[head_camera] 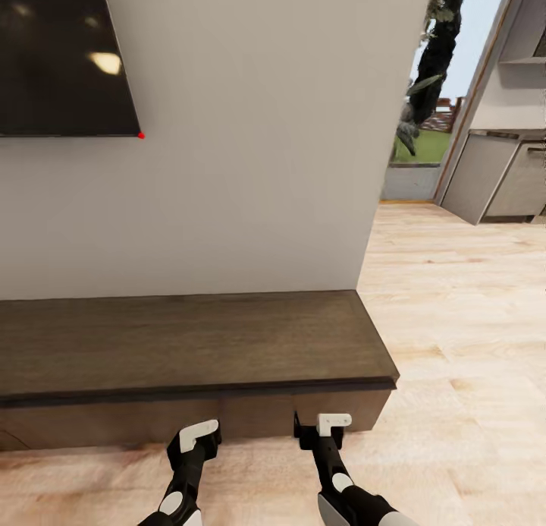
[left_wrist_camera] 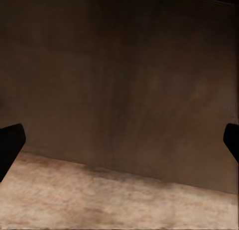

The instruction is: Place each of the two pumpkins and all three candles from the living room inside a cabinet in the living room (use any cabinet), then make sure every cabinet is closed, and position the cauldron so it is next to a table in the living room.

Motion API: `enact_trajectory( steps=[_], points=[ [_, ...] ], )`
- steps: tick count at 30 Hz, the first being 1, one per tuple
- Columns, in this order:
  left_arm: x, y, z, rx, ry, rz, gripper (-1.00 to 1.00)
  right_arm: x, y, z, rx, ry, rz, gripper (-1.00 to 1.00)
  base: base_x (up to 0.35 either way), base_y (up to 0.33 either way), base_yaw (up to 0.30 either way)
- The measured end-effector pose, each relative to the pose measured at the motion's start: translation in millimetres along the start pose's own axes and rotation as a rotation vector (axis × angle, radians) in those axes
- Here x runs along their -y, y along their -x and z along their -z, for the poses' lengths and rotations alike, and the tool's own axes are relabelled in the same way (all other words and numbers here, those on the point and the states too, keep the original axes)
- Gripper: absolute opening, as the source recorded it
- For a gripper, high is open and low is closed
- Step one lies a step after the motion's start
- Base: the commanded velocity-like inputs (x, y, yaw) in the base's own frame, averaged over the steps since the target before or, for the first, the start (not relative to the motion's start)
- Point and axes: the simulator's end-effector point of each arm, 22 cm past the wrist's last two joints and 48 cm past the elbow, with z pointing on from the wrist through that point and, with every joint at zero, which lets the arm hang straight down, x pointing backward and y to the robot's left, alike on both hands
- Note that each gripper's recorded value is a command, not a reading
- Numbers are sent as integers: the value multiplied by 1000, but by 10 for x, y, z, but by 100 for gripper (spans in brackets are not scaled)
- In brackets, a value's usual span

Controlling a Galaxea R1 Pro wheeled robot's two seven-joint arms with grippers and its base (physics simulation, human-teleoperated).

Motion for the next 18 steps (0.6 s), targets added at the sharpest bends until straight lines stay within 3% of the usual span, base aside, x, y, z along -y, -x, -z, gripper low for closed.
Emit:
enact_trajectory(
  steps=[14,18],
  points=[
    [3,3,0,1,-1,0,100,0,-7,0,-3,0,1,100,-342,0,0],
    [7,11,1,3,-2,1,100,0,-8,2,-4,0,1,100,-162,0,0]
  ],
)
